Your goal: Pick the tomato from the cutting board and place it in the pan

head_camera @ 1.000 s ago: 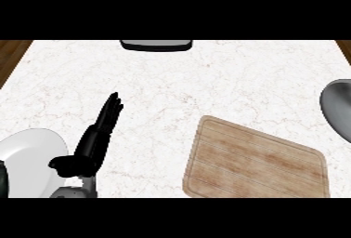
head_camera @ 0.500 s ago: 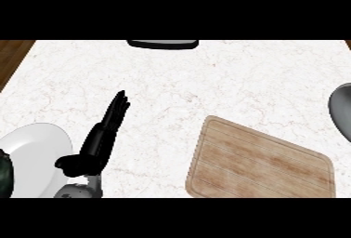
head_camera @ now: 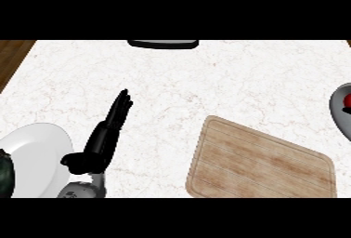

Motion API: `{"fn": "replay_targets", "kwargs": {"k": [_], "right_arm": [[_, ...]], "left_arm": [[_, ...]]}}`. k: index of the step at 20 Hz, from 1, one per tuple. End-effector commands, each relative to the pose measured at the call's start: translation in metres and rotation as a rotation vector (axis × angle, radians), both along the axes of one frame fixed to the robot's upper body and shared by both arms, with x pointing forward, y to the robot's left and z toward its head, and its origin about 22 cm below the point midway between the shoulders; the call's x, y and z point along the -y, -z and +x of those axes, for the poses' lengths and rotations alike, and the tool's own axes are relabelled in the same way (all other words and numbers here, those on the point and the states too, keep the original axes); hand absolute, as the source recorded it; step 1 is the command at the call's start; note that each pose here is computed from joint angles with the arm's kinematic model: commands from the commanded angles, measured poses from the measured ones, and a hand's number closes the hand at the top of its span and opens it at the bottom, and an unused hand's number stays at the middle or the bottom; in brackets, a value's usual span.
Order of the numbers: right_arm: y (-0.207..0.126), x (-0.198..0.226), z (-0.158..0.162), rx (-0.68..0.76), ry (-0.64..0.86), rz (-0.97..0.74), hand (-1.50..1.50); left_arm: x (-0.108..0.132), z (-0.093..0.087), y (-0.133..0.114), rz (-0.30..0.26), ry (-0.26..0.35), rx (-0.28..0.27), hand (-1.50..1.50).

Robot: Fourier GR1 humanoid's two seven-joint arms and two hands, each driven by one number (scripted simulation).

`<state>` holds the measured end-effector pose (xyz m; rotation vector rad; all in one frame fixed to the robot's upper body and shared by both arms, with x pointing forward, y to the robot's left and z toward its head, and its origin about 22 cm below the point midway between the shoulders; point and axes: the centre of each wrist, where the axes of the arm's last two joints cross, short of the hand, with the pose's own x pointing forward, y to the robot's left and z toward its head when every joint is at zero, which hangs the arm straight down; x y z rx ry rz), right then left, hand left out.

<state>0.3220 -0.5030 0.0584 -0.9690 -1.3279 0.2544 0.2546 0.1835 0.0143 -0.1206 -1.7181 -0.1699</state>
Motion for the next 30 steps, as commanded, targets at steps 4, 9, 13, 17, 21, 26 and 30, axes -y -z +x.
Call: {"fn": "replay_targets", "kwargs": {"k": [4, 9, 13, 17, 21, 26, 30], "right_arm": [[0.0, 0.01, -0.008, 0.264, 0.055, 0.151, -1.5], [-0.021, 0.05, -0.041, 0.312, 0.025, 0.323, -1.5], [-0.019, 0.072, -0.073, 0.334, -0.05, 0.421, -1.5], [-0.027, 0.089, -0.096, 0.298, -0.176, 0.51, -1.5], [-0.002, 0.097, -0.132, 0.323, -0.241, 0.499, -1.5], [0.003, 0.103, -0.151, 0.293, -0.274, 0.467, -1.5], [0.015, 0.105, -0.174, 0.294, -0.253, 0.446, -1.5]], "left_arm": [[0.001, -0.003, 0.003, 0.001, -0.012, -0.013, 0.0], [-0.01, -0.017, 0.001, 0.0, -0.016, -0.015, 0.0], [-0.013, -0.008, 0.007, 0.009, -0.05, -0.017, 0.0], [-0.028, -0.002, 0.0, 0.008, -0.036, -0.017, 0.0], [-0.028, -0.018, 0.001, 0.01, -0.053, -0.025, 0.0], [-0.02, -0.008, -0.002, 0.009, -0.055, -0.029, 0.0], [-0.005, -0.006, 0.0, 0.007, -0.062, -0.003, 0.0]]}}
